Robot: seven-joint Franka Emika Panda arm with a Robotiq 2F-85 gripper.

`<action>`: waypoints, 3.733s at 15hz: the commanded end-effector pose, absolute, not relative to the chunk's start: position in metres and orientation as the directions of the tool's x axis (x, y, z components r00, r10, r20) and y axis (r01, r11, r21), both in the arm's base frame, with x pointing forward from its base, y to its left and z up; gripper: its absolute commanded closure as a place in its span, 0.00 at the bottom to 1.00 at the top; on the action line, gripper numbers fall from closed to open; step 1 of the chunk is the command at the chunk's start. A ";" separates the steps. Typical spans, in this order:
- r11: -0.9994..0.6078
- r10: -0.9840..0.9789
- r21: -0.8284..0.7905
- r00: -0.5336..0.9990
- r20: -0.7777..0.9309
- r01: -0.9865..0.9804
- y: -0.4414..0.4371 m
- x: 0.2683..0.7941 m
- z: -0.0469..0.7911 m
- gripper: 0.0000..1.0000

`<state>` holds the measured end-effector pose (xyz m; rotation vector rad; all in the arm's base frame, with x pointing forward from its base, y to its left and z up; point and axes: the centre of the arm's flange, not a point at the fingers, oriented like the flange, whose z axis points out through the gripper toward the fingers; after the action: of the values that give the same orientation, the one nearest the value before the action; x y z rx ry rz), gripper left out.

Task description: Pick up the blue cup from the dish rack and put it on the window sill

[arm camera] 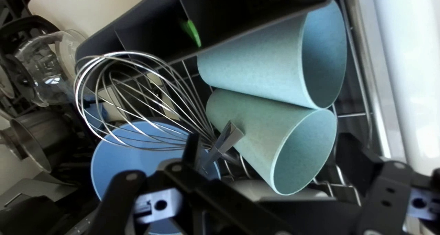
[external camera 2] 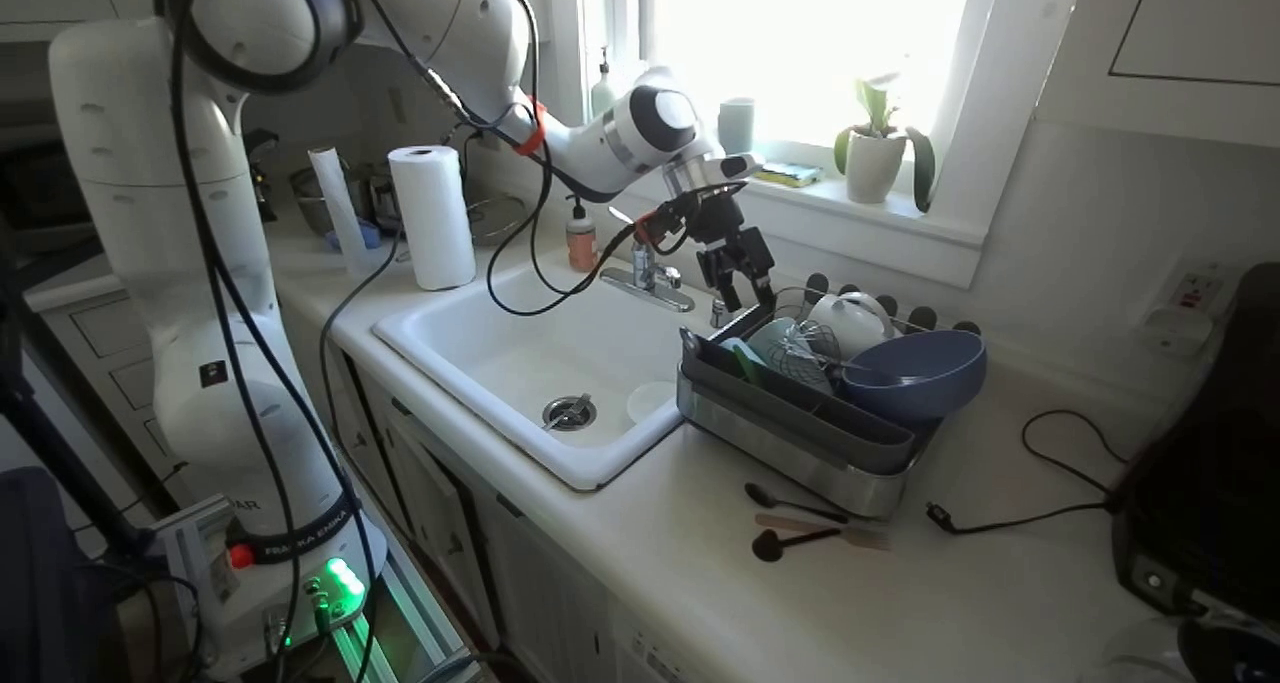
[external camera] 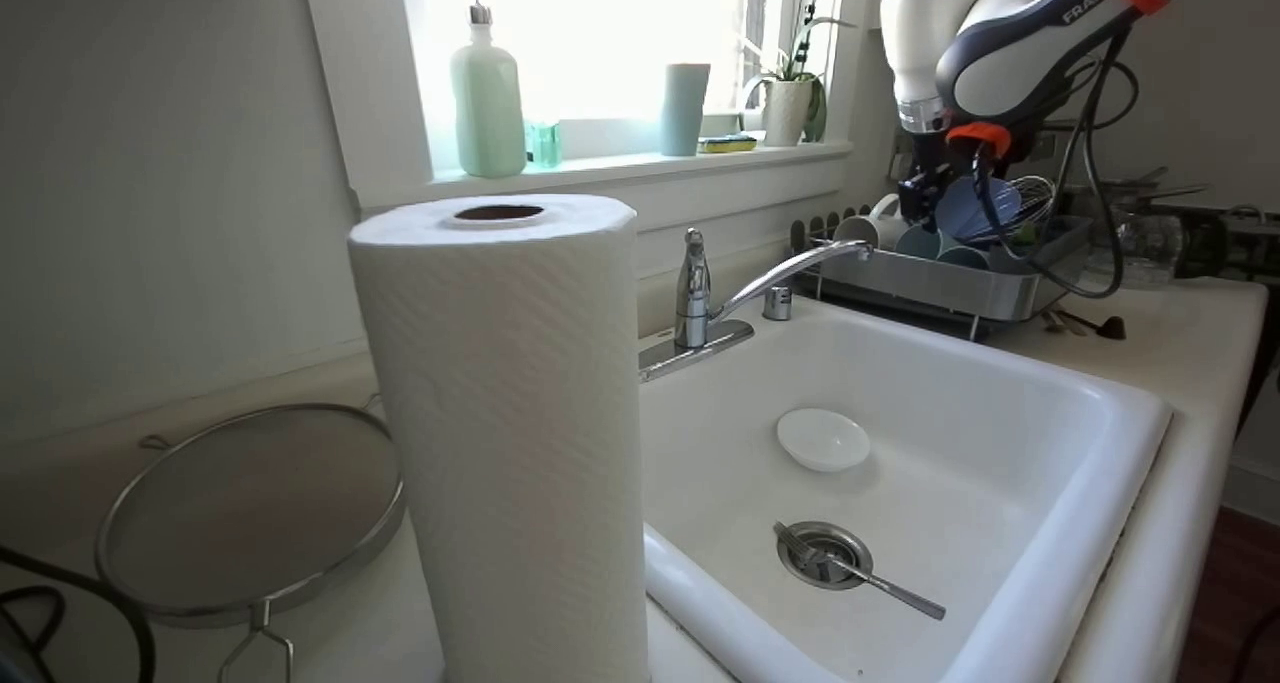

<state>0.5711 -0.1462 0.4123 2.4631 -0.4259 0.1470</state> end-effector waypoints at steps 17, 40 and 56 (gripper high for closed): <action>-0.608 -0.424 0.607 0.855 0.298 -0.513 -0.170 0.622 0.383 0.72; -0.603 -0.468 0.571 0.827 0.312 -0.557 -0.133 0.632 0.442 0.99; -0.723 -0.571 0.306 0.785 0.240 -0.619 -0.111 0.627 0.568 0.99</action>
<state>0.6234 -0.1174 0.5346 2.5306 -0.9053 0.2003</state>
